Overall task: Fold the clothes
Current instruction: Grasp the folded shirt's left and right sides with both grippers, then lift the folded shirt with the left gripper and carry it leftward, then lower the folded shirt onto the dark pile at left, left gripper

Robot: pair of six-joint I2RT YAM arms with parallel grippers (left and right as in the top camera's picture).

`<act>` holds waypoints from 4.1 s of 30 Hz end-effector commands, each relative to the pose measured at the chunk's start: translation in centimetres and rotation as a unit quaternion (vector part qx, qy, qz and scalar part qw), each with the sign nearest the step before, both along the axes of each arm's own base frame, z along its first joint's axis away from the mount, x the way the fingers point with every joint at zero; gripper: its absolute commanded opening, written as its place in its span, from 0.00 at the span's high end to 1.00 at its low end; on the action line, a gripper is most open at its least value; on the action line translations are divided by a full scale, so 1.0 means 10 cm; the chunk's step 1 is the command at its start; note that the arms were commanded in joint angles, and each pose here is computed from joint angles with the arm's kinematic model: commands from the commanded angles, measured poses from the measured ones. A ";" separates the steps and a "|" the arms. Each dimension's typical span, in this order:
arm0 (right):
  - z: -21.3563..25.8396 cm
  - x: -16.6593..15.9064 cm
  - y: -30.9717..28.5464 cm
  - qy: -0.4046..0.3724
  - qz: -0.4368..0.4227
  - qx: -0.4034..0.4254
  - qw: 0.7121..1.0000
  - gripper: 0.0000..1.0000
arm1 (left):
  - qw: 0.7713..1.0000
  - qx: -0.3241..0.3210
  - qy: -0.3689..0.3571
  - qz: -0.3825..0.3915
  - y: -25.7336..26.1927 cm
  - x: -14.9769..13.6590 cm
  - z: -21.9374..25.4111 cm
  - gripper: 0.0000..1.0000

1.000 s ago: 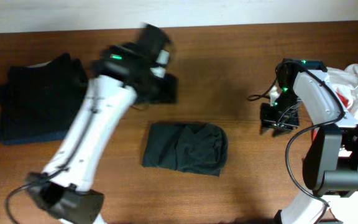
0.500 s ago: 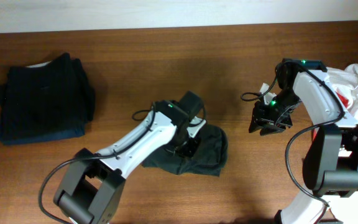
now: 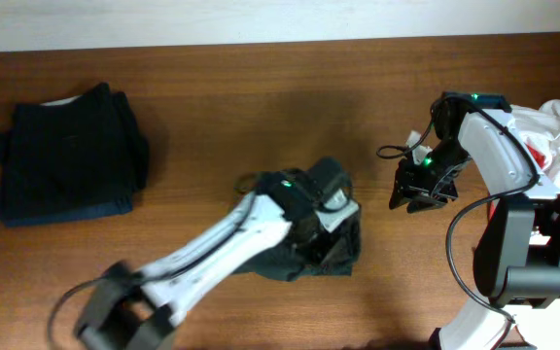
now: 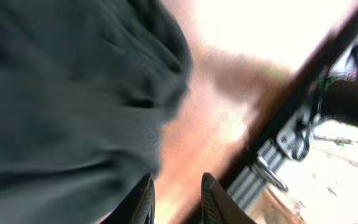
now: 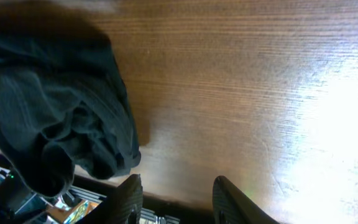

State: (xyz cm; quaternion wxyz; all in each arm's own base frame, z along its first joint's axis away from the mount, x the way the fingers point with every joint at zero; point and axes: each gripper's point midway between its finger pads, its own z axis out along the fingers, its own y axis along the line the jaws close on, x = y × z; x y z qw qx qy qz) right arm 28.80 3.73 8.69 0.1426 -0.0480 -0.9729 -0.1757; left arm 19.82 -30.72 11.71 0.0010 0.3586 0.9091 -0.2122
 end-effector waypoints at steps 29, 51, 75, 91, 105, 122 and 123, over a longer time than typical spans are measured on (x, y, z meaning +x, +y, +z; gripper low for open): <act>-0.63 -1.15 0.21 0.158 0.062 -0.193 0.966 0.81 | 0.956 0.113 0.115 0.244 1.33 0.86 -1.05 0.52; -0.61 -0.52 0.60 -0.058 0.073 -0.015 0.996 0.96 | 0.955 0.111 0.130 0.243 1.32 0.80 -1.04 0.52; -0.41 -1.05 0.86 -0.015 0.075 0.029 0.997 0.76 | 0.985 0.052 0.056 0.158 0.71 1.28 -0.84 0.44; 0.34 0.40 0.31 -0.300 0.063 -0.165 0.937 0.55 | 0.959 0.042 0.139 0.242 1.12 1.28 -0.41 0.60; 0.53 0.19 -0.29 -0.249 -0.026 -0.176 0.952 0.52 | 0.997 -0.058 -0.018 0.046 0.34 1.34 -0.78 0.04; 0.52 0.14 -0.29 -0.239 -0.023 -0.177 0.954 0.52 | 0.984 -0.042 -0.061 0.159 0.87 2.04 -0.69 1.00; 0.52 0.13 -0.29 -0.239 -0.023 -0.178 0.954 0.52 | 0.981 -0.050 -0.082 0.171 0.96 2.13 -0.51 1.00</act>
